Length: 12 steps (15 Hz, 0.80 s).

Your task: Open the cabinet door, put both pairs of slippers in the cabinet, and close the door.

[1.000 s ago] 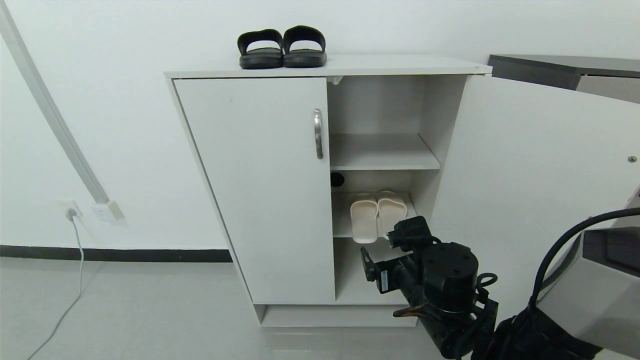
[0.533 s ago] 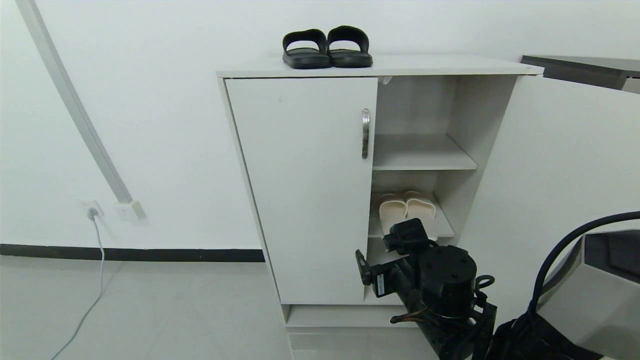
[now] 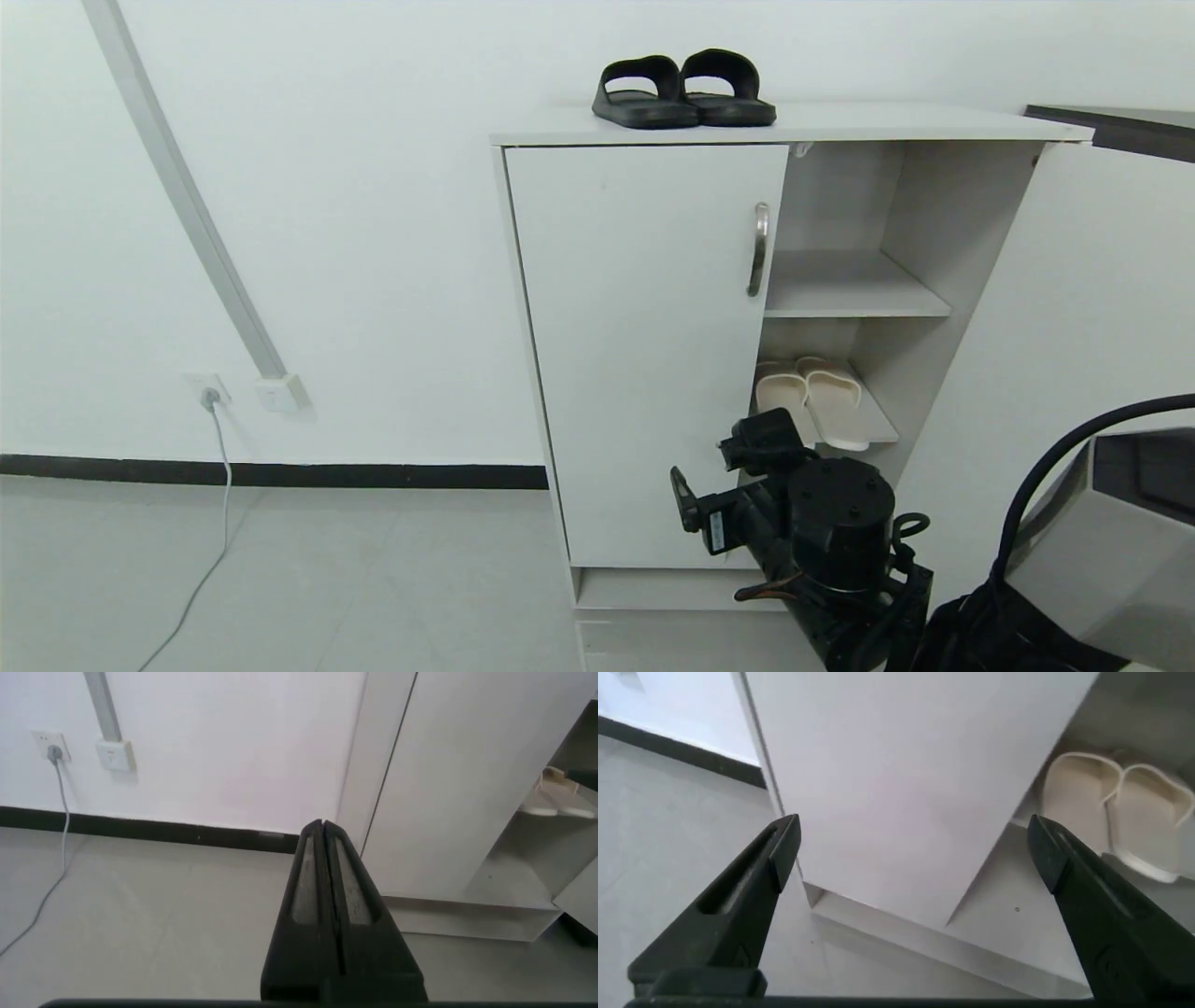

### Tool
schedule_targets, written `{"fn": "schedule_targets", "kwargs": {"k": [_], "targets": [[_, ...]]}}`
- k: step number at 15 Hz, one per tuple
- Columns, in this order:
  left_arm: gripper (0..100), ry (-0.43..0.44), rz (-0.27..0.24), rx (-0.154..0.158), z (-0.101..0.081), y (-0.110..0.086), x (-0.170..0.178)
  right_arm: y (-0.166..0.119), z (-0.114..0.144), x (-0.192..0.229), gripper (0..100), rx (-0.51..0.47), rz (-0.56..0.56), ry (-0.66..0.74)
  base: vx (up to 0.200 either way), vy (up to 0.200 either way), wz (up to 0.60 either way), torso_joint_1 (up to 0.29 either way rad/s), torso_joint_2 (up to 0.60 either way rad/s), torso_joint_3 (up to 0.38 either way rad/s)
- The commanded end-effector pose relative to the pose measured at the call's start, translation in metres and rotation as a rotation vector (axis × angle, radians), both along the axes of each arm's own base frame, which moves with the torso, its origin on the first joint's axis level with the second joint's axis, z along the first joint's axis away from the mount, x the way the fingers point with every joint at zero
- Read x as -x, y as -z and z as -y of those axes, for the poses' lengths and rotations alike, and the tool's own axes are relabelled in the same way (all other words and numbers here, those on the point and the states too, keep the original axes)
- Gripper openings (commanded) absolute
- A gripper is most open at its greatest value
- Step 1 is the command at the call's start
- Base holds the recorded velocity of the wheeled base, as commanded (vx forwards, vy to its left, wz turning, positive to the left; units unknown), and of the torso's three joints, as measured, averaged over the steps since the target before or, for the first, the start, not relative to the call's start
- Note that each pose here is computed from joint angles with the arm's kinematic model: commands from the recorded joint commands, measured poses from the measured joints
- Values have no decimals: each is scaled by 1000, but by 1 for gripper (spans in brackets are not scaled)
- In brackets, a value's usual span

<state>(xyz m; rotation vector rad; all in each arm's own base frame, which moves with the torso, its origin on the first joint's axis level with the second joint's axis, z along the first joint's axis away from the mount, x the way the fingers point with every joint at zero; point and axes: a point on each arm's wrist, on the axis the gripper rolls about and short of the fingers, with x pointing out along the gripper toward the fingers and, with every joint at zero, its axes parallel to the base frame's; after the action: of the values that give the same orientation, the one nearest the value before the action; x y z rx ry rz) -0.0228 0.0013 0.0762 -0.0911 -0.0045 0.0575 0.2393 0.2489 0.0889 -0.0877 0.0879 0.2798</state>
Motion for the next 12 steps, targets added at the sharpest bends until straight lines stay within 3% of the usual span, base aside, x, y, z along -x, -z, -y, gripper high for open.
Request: {"fn": "schedule_targets", "kwargs": {"k": [1, 12], "targets": [[0, 1, 0, 1, 0, 0, 0, 1, 1, -1, 100, 8, -2, 3, 0, 0, 0, 0, 0, 0], [0, 4, -2, 4, 0, 0, 0, 8, 2, -3, 100, 12, -5, 6, 0, 0, 0, 0, -5, -3]]}}
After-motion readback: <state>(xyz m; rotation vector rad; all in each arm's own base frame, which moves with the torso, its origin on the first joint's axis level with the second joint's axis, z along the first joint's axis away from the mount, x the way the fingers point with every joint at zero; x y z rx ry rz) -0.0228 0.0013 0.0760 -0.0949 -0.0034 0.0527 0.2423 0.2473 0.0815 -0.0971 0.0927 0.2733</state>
